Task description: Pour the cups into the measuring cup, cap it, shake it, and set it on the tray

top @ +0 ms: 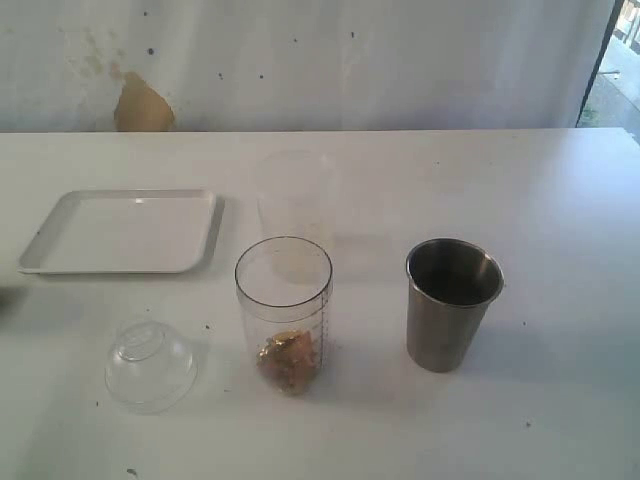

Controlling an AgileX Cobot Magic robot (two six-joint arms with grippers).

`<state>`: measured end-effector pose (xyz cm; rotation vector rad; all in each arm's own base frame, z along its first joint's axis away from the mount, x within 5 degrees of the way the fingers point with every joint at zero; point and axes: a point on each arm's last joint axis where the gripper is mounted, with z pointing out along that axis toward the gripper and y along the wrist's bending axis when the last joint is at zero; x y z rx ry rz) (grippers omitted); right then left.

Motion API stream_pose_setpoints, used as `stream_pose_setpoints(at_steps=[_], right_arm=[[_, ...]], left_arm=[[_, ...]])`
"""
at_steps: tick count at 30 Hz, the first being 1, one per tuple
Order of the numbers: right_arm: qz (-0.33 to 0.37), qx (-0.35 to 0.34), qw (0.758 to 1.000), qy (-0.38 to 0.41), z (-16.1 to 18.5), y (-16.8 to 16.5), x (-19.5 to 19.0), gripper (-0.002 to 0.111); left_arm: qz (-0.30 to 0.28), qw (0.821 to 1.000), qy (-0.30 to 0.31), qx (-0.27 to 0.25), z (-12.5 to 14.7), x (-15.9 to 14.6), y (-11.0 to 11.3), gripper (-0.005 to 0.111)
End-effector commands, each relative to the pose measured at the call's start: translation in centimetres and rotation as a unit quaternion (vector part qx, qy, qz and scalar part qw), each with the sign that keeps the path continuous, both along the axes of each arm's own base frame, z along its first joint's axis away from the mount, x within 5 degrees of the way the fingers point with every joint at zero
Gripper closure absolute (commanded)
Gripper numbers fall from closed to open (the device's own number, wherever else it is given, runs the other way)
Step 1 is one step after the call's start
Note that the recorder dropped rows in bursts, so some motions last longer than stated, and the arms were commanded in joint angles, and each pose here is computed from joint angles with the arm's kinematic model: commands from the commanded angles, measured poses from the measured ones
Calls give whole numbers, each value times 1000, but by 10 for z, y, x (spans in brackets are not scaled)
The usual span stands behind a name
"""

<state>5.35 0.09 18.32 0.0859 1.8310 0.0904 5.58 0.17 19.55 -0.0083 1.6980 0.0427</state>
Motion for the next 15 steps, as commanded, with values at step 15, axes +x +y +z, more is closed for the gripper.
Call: stream_pose_setpoints(at_steps=[15], right_arm=[[23,-17,916,-400,70,5,-11,108]], left_arm=[[0,1000,-4,0,-1,0,0,107]])
